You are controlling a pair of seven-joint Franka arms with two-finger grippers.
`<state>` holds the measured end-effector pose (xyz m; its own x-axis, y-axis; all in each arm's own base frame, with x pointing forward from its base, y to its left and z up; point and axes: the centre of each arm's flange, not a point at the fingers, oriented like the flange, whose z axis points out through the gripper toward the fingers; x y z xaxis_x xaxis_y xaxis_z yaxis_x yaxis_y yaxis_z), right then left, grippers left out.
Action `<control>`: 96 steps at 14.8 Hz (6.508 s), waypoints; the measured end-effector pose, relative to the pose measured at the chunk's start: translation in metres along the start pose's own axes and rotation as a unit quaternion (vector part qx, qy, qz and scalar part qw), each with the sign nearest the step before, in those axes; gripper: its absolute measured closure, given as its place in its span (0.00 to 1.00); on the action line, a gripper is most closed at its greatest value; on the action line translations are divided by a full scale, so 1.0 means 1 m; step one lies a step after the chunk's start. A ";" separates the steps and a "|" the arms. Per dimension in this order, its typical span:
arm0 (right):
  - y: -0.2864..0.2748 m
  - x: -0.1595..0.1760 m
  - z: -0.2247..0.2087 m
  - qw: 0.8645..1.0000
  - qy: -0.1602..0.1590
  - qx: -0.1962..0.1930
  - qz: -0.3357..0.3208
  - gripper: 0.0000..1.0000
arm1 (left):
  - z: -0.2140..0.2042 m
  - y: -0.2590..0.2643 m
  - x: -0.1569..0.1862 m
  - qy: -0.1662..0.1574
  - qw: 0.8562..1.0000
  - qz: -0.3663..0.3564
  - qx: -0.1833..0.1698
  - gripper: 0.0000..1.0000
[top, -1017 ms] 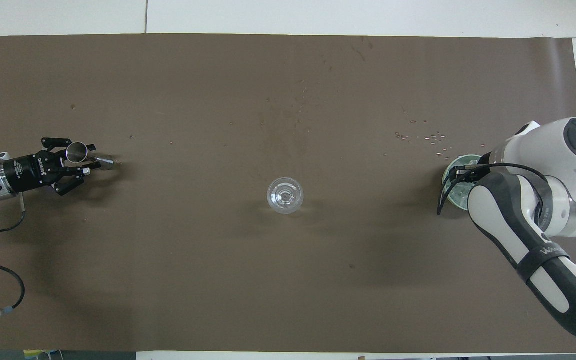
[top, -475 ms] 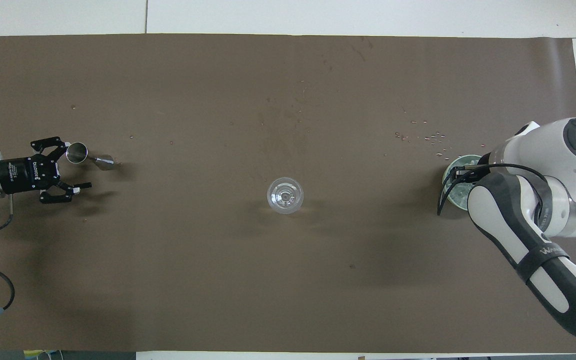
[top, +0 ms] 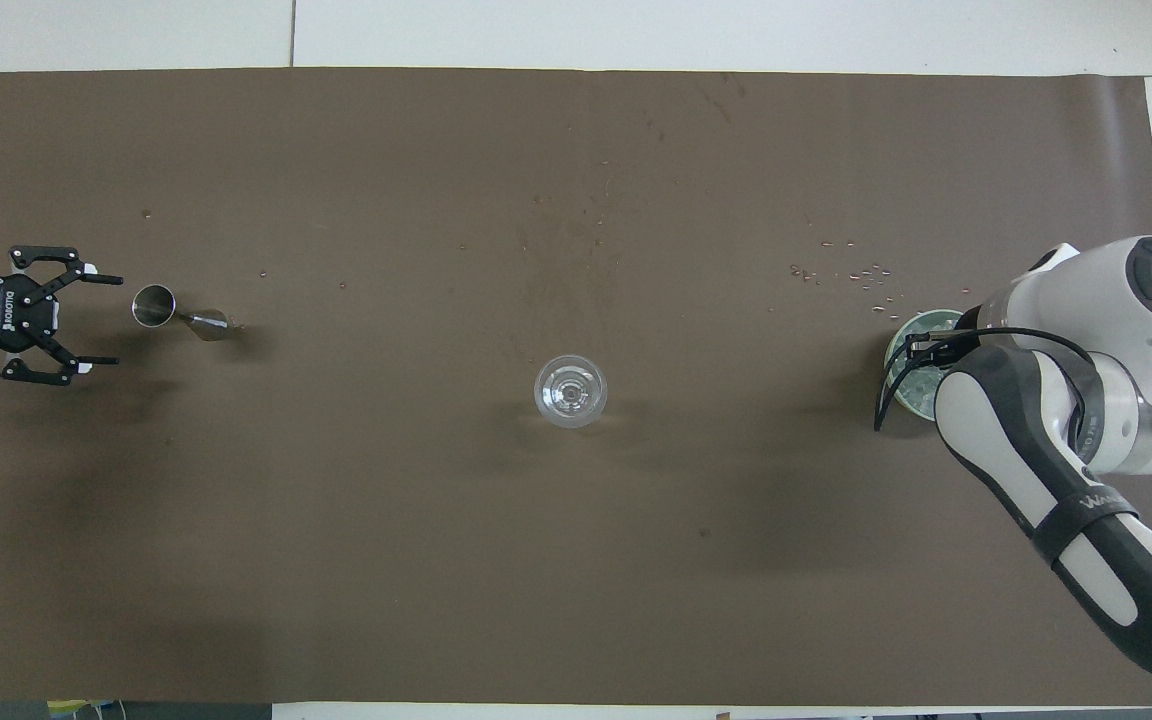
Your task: Pour wine and add ice with both arms
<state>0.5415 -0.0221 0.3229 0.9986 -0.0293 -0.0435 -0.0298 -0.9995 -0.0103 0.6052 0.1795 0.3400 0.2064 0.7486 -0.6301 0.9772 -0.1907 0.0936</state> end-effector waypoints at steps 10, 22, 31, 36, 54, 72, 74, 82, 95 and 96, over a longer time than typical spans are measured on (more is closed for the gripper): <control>-0.012 0.005 -0.013 1.000 -0.009 0.000 -0.011 0.78 | -0.048 0.043 -0.205 0.173 0.934 0.287 0.124 0.00; -0.228 -0.004 -0.223 0.998 0.002 0.046 0.030 0.78 | -0.079 0.030 -0.251 0.197 0.764 0.569 0.232 0.00; -0.382 -0.056 -0.224 0.996 0.044 0.080 -0.021 0.78 | -0.064 0.006 -0.299 0.188 0.733 0.598 0.263 0.00; -0.405 -0.069 -0.182 0.996 0.053 0.065 -0.036 0.78 | -0.052 0.001 -0.303 0.182 0.725 0.603 0.277 0.00; -0.409 -0.075 -0.165 0.995 0.058 0.065 -0.041 0.56 | -0.064 0.005 -0.318 0.190 0.714 0.616 0.273 0.00; -0.118 -0.018 -0.304 0.999 0.020 -0.003 -0.030 0.00 | -0.061 0.005 -0.320 0.188 0.716 0.614 0.276 0.00; -0.071 -0.011 -0.297 1.000 0.013 -0.003 -0.014 0.00 | -0.061 0.005 -0.320 0.188 0.716 0.614 0.276 0.00; 0.029 -0.021 -0.306 1.000 -0.001 0.001 0.020 0.00 | -0.061 0.005 -0.320 0.188 0.716 0.613 0.276 0.00; 0.031 -0.034 -0.311 1.000 -0.006 0.003 -0.004 0.00 | -0.061 0.005 -0.320 0.188 0.716 0.613 0.276 0.00; 0.029 -0.033 -0.311 1.000 -0.005 0.002 -0.005 0.00 | -0.061 0.005 -0.320 0.188 0.716 0.613 0.276 0.00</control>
<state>0.5208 -0.0537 0.6347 0.9984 -0.0185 -0.0534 -0.0193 -0.9997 -0.0154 0.5472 -0.0223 0.5891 0.9924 -0.0988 -0.0733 -0.0979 -0.9951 0.0153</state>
